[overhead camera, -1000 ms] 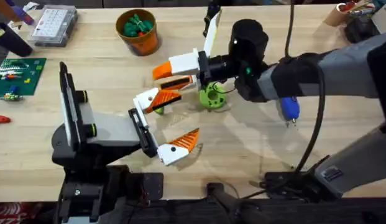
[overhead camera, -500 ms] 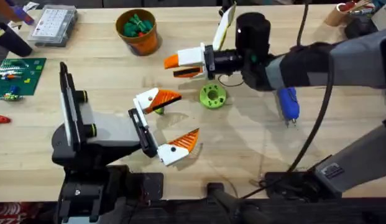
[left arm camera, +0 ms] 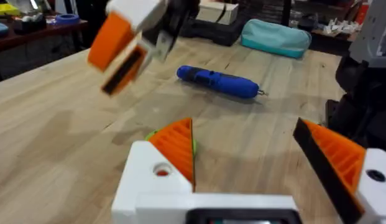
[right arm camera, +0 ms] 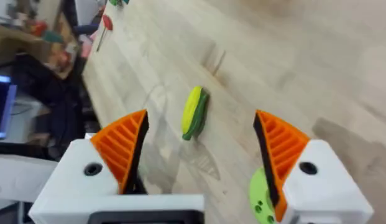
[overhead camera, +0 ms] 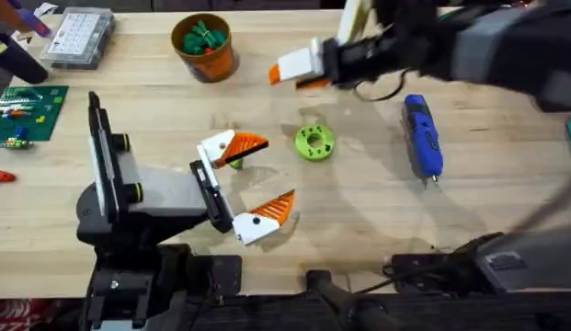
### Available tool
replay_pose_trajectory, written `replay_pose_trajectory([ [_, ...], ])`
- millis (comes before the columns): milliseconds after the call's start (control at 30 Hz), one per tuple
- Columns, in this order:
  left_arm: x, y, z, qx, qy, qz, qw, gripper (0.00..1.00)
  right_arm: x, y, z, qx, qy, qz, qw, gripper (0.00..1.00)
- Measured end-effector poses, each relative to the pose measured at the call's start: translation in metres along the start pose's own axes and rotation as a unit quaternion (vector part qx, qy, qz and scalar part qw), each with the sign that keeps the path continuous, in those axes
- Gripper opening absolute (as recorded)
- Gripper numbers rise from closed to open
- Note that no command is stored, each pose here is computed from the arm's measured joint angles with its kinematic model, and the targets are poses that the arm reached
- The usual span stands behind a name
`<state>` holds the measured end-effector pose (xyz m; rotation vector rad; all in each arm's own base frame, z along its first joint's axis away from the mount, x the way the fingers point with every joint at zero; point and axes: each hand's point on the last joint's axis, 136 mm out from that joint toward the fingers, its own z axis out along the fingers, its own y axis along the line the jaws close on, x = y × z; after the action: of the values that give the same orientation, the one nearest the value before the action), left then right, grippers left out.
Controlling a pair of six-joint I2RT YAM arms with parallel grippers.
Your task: Pick up the gripper from the table and insert it into the empty holder that is missing its gripper. Then pick up a screw, insert it into the mounting hole, and use the screwdriver to tighten it. Finally, clean up the table by picking up the vegetable and placing it into the bucket.
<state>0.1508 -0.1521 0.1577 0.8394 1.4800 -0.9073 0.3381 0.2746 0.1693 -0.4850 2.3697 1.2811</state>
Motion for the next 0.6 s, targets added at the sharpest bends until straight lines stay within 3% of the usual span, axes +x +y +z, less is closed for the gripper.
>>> replay_pose_trajectory([
  [233,0.0,0.0,0.0,0.0,0.0,0.0,1.0,0.986,-0.012,0.03,-0.078,0.097,-0.062,-0.078,0.99,0.998],
  [600,0.0,0.0,0.0,0.0,0.0,0.0,1.0,0.986,0.04,0.033,-0.15,0.231,-0.045,-0.078,0.969,0.998],
])
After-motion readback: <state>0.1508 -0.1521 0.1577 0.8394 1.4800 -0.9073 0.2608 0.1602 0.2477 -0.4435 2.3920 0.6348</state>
